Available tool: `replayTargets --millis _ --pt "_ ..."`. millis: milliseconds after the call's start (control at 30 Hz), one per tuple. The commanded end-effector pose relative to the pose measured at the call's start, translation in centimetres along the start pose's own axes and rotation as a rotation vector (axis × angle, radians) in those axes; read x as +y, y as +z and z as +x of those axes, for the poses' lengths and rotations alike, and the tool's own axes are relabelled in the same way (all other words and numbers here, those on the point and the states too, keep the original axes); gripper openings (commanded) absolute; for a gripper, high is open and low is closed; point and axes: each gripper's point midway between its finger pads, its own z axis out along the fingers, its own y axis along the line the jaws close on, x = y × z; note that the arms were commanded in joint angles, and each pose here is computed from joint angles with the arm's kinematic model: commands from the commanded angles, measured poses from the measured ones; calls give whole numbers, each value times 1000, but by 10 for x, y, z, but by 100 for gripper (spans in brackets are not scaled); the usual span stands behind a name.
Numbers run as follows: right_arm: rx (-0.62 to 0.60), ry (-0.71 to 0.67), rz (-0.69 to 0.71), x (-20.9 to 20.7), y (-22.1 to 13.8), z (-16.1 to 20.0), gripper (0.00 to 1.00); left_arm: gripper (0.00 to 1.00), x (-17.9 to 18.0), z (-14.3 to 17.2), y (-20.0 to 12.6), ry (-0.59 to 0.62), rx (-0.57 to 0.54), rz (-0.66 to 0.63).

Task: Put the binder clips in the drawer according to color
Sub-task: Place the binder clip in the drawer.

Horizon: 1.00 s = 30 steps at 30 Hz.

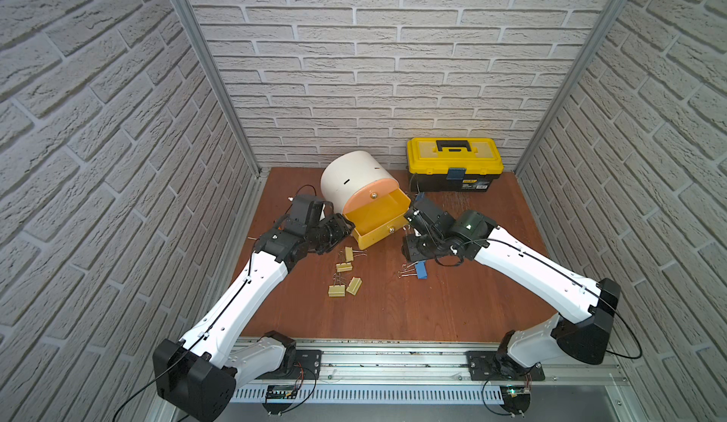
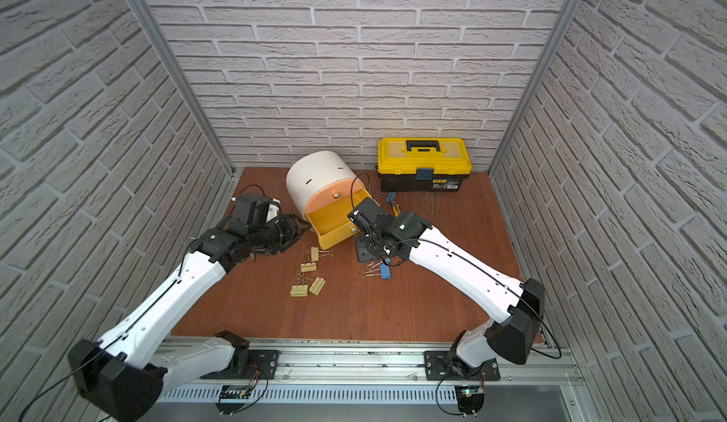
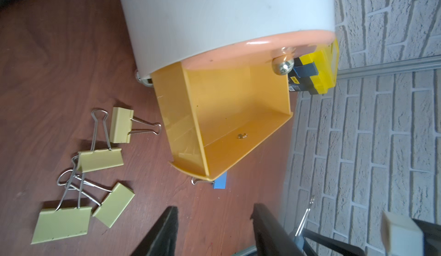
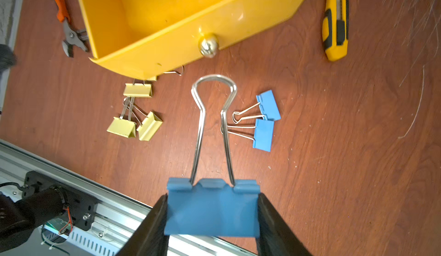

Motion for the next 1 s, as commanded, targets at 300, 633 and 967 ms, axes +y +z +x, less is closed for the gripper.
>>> replayTargets --millis 300,633,967 --pt "1 -192 -164 76 19 -69 38 54 -8 -35 -3 -50 -37 116" --pt "29 -259 -135 87 62 -82 38 55 21 -34 -22 -103 -72 92" --pt "32 -259 -107 82 82 -93 39 55 31 -30 -29 -120 -83 80"
